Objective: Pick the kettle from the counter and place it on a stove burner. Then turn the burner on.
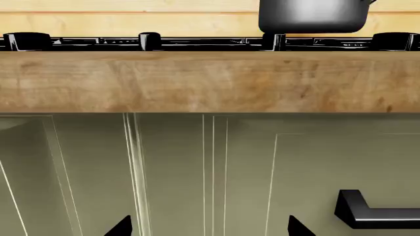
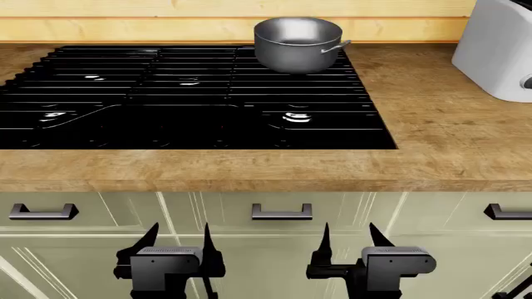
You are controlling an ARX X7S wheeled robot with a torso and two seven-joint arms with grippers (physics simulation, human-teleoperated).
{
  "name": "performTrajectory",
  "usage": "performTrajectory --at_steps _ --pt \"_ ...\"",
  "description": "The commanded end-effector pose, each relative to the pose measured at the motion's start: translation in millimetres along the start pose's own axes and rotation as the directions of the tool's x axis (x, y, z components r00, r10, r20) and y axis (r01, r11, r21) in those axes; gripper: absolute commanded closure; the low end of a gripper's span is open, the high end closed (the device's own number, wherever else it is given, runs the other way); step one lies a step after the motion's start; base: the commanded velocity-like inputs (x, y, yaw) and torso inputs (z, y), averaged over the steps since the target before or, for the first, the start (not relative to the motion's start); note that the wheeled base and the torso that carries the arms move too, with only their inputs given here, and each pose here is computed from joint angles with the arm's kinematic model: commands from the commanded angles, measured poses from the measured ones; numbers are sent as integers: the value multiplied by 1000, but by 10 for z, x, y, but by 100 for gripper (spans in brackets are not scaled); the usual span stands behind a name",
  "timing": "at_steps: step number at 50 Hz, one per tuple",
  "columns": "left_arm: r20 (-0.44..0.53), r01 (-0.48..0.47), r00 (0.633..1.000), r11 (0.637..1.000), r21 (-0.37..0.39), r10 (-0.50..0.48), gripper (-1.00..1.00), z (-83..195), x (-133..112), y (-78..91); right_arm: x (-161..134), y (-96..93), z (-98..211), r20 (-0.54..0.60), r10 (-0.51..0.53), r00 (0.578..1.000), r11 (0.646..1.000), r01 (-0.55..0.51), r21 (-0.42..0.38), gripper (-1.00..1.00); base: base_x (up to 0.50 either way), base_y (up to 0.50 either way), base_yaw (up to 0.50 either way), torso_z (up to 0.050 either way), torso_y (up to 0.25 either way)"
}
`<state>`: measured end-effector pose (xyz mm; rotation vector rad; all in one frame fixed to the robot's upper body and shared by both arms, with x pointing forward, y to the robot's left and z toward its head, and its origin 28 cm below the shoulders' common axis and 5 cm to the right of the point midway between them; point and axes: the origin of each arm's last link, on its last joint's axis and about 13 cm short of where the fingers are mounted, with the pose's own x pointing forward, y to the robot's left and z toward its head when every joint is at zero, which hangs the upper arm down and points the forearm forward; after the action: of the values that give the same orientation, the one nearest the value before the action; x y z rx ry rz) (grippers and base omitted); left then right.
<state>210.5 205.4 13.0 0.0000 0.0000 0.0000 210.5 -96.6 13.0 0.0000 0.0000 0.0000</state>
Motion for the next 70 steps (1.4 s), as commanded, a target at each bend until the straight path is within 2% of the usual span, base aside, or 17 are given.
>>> performTrajectory --at_steps 1,13,70 --pt "-1 -2 1000 1000 -1 2 -100 0 4 1 0 5 -3 -8 -3 1000 1000 3 -4 -100 0 0 0 0 0" --pt "-3 -5 1000 1000 1 5 -100 -4 -3 8 9 8 -3 5 4 1000 1000 -4 -6 -100 0 39 0 0 0" --pt "-5 -11 1000 1000 2 11 -100 -6 -6 6 6 15 -7 4 2 1000 1000 -2 -13 -100 0 500 0 0 0"
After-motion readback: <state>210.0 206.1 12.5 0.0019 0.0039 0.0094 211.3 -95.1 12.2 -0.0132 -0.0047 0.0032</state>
